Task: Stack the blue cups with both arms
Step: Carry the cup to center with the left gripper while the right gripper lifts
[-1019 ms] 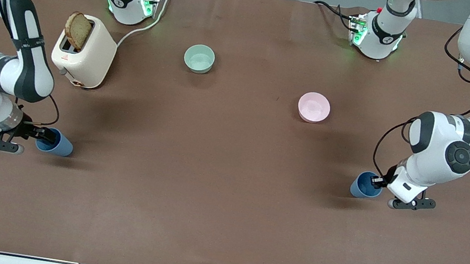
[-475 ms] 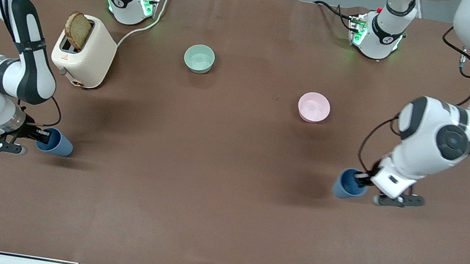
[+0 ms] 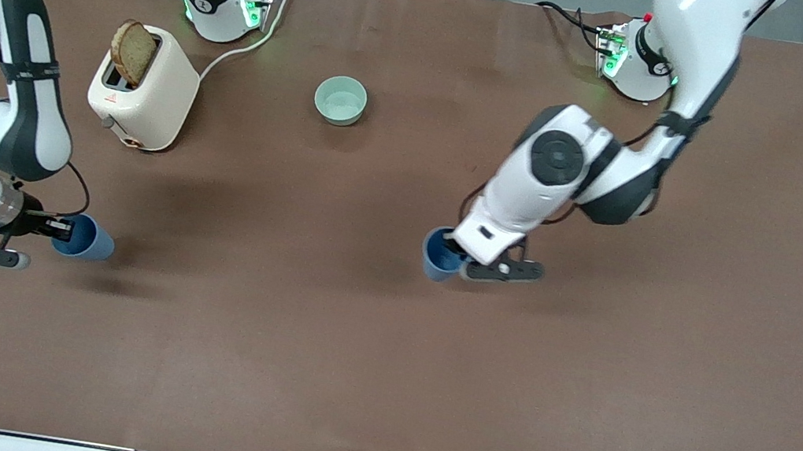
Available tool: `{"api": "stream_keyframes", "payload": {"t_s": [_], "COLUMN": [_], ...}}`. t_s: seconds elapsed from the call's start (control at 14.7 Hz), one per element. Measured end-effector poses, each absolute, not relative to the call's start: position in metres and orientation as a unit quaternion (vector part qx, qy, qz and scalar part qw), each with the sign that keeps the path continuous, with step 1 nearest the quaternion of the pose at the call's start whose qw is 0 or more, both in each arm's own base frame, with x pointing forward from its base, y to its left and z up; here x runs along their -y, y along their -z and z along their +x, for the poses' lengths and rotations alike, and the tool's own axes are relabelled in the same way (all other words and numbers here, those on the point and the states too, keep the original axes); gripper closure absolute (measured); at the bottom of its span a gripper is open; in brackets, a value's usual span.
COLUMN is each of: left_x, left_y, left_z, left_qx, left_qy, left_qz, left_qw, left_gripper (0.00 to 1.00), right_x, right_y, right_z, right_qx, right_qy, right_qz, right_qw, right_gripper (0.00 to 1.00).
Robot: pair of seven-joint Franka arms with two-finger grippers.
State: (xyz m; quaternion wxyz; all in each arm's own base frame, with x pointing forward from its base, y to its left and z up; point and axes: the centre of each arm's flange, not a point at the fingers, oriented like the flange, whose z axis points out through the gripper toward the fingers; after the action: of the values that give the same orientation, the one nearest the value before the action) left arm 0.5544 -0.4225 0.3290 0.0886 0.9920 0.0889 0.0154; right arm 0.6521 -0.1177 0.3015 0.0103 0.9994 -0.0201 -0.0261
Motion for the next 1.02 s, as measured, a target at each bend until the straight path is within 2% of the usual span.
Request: {"api": "stream_keyframes", "payload": {"t_s": [0.34, 0.54, 0.68, 0.75, 1.02], "left_x": [0.511, 0.518, 0.514, 0.513, 0.514], "left_y": [-0.280, -0.266, -0.259, -0.257, -0.267], "left_z": [0.525, 0.523, 0.526, 0.527, 0.533], "left_qx": [-0.105, -0.106, -0.110, -0.110, -0.113], "left_qy": [-0.013, -0.007, -0.005, -0.004, -0.011], "left_qz": [0.991, 0.992, 0.991, 0.991, 0.991], "left_qw": [0.078, 0.074, 0.071, 0.070, 0.077], "left_gripper": [0.96, 0.96, 0.92, 0.87, 0.54], "right_x": [0.083, 0.035, -0.002, -0.024, -0.128], "right_y": [-0.414, -0.476, -0.511, -0.525, -0.547], "right_z": [0.658, 0.642, 0.628, 0.621, 0.603], "right_qx": [0.059, 0.063, 0.068, 0.074, 0.098], "right_qy": [0.021, 0.033, 0.048, 0.054, 0.060], "right_qz": [0.998, 0.997, 0.996, 0.996, 0.993], "right_qw": [0.007, 0.005, 0.004, 0.003, -0.004], "right_gripper": [0.95, 0.95, 0.95, 0.95, 0.95]}}
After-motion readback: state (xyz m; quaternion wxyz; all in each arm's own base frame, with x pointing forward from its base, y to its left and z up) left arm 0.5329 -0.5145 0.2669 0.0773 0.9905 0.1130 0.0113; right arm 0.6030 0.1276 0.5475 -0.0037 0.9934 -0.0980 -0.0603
